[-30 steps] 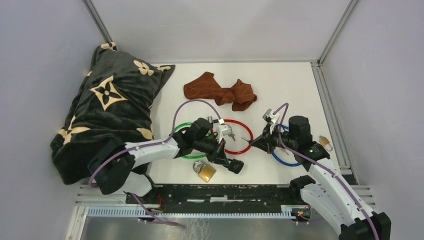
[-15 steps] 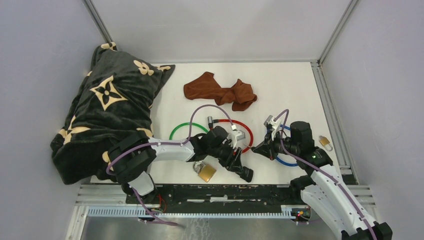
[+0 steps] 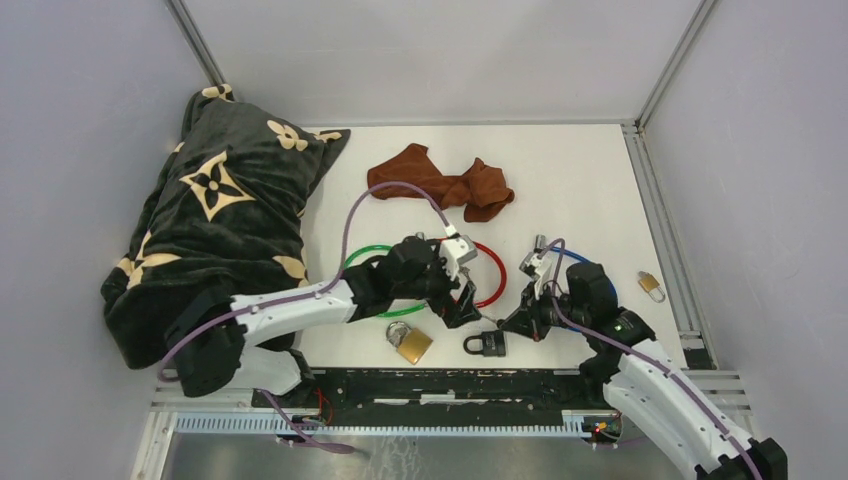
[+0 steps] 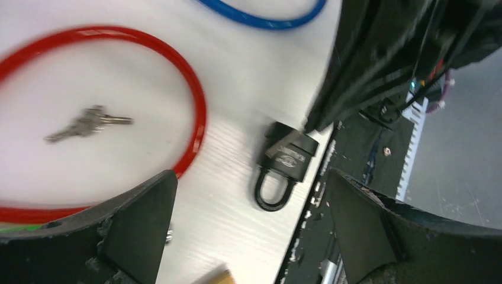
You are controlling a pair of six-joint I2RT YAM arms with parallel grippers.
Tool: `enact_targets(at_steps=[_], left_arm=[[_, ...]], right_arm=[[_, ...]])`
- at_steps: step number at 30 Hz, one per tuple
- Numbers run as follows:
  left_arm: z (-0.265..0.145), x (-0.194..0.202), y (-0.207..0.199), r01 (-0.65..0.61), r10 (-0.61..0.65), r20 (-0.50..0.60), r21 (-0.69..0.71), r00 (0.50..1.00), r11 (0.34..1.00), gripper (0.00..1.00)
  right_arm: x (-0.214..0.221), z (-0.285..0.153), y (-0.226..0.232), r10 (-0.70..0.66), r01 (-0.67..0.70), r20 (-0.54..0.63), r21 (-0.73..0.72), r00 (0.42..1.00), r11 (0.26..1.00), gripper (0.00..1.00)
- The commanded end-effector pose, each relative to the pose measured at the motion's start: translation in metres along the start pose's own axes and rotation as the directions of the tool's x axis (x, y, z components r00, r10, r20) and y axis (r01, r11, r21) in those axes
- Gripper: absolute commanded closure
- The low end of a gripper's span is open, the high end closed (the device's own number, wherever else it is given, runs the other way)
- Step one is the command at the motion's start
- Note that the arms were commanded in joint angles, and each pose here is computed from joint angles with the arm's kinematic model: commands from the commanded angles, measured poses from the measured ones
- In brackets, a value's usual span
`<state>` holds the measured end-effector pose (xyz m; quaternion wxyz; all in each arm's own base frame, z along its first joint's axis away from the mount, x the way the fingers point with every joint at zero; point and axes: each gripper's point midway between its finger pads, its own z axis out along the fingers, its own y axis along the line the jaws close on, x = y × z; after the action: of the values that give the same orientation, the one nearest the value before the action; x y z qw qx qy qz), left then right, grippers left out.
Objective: Lock with the key
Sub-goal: Place the lock at the center of the board, then place the key at the center of the board.
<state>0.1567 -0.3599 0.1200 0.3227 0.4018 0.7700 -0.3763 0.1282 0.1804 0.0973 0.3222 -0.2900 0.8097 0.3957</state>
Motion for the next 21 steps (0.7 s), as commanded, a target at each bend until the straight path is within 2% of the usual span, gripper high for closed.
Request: enact_targets(at_steps=[1, 3, 6, 10, 15, 18, 21], left_arm=[[-0.036, -0.013, 0.038, -0.026, 0.035, 0.074, -0.126, 0.997, 0.992, 0.0], [-0.053, -0.007, 0.055, 0.043, -0.023, 0.124, -0.163, 0.992, 0.986, 0.0], [-0.08, -0.008, 0.077, 0.171, -0.12, 0.267, -0.177, 0.956, 0.969, 0.0], [-0.109, 0.005, 0.081, 0.317, -0.255, 0.397, -0.098, 0.882, 0.943, 0.0], [-0.147, -0.008, 0.1, 0.394, -0.253, 0.574, -0.134, 0.779, 0.909, 0.0], [-0.161, -0.01, 0.108, 0.441, -0.265, 0.651, -0.12, 0.711, 0.89, 0.0], [-0.177, -0.02, 0.111, 0.423, -0.208, 0.71, -0.139, 0.672, 0.895, 0.0]], right_arm=[[0.006, 0.017, 0.019, 0.085, -0.085, 0.004, -0.043, 0.996, 0.996, 1.0], [0.002, 0.03, 0.032, 0.092, -0.09, 0.028, -0.067, 0.995, 0.994, 1.0], [-0.005, 0.049, 0.056, 0.046, -0.042, 0.031, -0.143, 0.998, 0.989, 1.0], [0.004, 0.068, 0.049, -0.109, 0.091, -0.157, -0.115, 0.982, 0.989, 1.0], [0.019, 0.076, 0.046, -0.229, 0.159, -0.385, -0.204, 0.894, 0.966, 1.0], [0.025, 0.077, 0.053, -0.247, 0.132, -0.441, -0.276, 0.863, 0.952, 1.0], [0.03, 0.084, 0.05, -0.247, 0.116, -0.5, -0.279, 0.83, 0.953, 1.0]])
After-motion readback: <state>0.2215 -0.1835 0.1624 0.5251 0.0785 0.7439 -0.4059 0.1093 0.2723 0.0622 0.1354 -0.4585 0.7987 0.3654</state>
